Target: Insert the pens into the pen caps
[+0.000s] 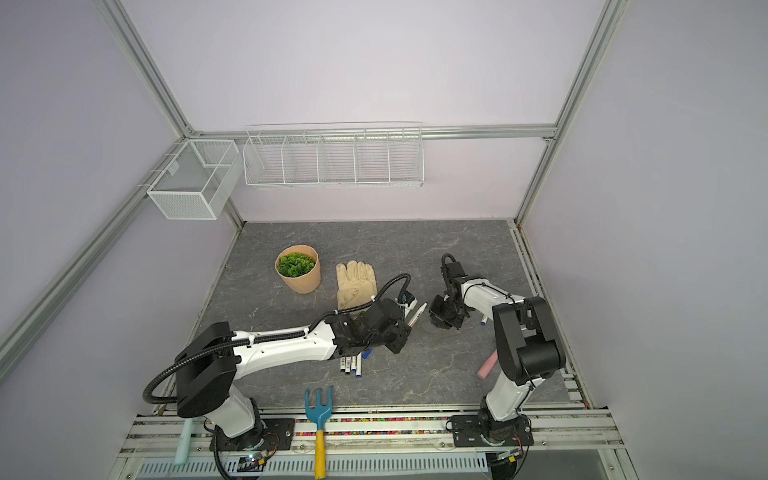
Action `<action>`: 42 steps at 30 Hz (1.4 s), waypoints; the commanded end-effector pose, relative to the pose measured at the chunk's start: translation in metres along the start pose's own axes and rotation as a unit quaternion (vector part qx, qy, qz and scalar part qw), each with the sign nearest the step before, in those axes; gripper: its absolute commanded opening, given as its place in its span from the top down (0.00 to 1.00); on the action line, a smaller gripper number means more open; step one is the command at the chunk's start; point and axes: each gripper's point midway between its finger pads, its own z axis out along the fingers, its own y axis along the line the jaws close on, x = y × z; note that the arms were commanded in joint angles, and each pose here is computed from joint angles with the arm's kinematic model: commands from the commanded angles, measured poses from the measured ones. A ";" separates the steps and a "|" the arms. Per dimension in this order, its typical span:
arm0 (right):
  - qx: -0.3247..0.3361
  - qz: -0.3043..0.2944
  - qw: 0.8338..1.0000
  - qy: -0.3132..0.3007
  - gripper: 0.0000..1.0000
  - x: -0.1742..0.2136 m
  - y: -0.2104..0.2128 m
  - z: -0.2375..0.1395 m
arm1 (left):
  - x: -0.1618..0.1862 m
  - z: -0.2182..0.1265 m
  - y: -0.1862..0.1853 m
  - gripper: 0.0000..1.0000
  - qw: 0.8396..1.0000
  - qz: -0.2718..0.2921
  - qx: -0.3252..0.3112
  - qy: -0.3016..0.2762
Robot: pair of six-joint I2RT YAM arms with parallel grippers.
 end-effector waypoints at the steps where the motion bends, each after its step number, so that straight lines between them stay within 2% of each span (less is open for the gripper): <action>1: 0.024 -0.008 0.999 0.019 0.76 0.007 -0.007 0.009 | 0.011 0.000 0.004 1.00 1.000 -0.026 0.003 -0.005; 7: -0.005 -0.023 1.000 0.004 0.58 0.008 0.005 -0.012 | 0.020 -0.004 0.008 1.00 0.999 -0.042 0.002 -0.011; 11: -0.056 -0.073 0.995 -0.028 0.54 0.009 0.028 -0.045 | 0.023 -0.005 0.011 1.00 0.999 -0.043 -0.001 -0.012; 15: -0.121 -0.133 0.982 -0.048 0.51 0.020 0.052 -0.077 | 0.019 -0.006 0.012 1.00 0.999 -0.049 -0.005 -0.019; 19: -0.158 -0.170 0.972 -0.030 0.46 0.040 0.066 -0.088 | 0.011 -0.008 0.013 1.00 0.998 -0.054 -0.011 -0.029; 25: -0.178 -0.224 0.958 0.002 0.43 0.066 0.080 -0.085 | -0.003 -0.012 0.010 1.00 0.998 -0.049 -0.009 -0.047; 29: -0.187 -0.243 0.952 0.006 0.48 0.070 0.093 -0.084 | -0.009 -0.013 0.007 1.00 0.998 -0.042 -0.006 -0.050; 34: -0.192 -0.242 0.951 0.020 0.63 0.070 0.103 -0.075 | -0.016 -0.016 0.006 1.00 0.997 -0.044 -0.002 -0.063; 37: -0.194 -0.241 0.951 0.023 0.78 0.069 0.105 -0.073 | -0.020 -0.016 0.006 1.00 0.996 -0.046 -0.004 -0.072; 41: -0.199 -0.242 0.949 0.021 0.86 0.071 0.106 -0.075 | -0.020 -0.013 0.008 1.00 0.996 -0.052 -0.008 -0.076; 42: -0.201 -0.243 0.949 0.021 0.87 0.071 0.107 -0.076 | -0.019 -0.011 0.008 0.96 0.996 -0.053 -0.009 -0.073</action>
